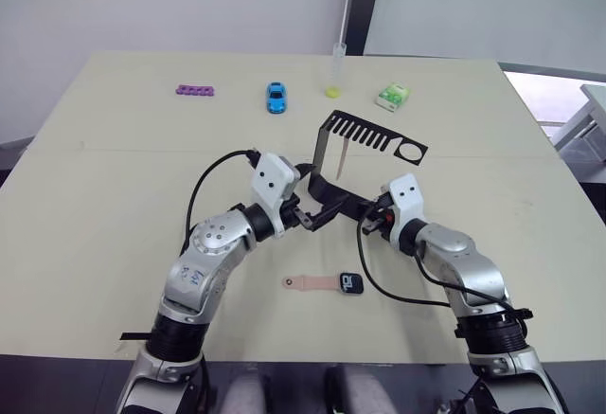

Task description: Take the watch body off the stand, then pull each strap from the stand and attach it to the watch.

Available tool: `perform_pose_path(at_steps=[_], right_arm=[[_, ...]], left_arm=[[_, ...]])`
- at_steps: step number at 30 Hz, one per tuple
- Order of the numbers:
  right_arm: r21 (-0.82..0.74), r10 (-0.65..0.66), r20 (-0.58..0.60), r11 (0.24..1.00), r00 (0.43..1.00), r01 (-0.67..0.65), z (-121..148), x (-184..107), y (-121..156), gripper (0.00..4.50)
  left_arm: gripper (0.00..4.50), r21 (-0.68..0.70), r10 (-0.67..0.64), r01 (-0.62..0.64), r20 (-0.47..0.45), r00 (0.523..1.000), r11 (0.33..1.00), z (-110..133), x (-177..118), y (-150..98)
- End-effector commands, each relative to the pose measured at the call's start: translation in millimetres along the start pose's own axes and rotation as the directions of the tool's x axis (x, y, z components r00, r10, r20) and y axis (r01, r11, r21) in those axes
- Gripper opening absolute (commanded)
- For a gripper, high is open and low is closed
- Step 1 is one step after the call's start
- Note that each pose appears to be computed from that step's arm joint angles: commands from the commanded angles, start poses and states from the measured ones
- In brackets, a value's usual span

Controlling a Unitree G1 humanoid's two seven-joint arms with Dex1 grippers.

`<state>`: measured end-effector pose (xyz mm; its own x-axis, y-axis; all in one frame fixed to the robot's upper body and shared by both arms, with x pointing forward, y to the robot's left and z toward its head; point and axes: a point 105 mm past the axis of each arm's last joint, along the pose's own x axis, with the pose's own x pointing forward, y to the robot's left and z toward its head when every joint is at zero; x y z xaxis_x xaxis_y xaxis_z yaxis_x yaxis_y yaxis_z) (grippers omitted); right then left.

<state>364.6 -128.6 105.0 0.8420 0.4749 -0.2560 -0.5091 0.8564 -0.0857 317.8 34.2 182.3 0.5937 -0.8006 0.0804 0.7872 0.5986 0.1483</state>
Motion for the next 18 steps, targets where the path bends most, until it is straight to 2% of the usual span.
perform_pose_path(at_steps=[1,3,8,13,18], right_arm=[[0.012,-0.032,-0.095,0.999,0.995,0.034,-23.9,-1.7,-6.2,0.0],[-0.002,-0.026,-0.09,1.0,0.996,0.026,-22.3,-0.9,-5.2,0.0],[0.002,-0.011,-0.086,1.0,0.996,0.012,-20.3,-0.9,-1.1,0.0],[0.002,-0.01,-0.085,1.0,0.996,0.01,-21.1,-1.7,-0.5,0.0],[0.004,-0.012,-0.083,1.0,0.996,0.013,-20.8,-0.8,-1.0,0.0]], left_arm=[[2.69,0.016,0.014,-0.015,0.046,0.999,1.0,12.5,9.9,3.2],[2.69,-0.01,0.041,-0.04,0.052,0.998,0.999,11.5,15.2,8.0],[2.69,0.021,0.051,-0.052,0.052,0.997,0.998,5.8,28.0,8.5],[2.69,0.05,0.137,-0.14,0.053,0.989,0.989,3.6,38.5,18.8],[2.69,0.051,0.105,-0.109,0.062,0.992,0.993,3.4,48.6,10.7]])
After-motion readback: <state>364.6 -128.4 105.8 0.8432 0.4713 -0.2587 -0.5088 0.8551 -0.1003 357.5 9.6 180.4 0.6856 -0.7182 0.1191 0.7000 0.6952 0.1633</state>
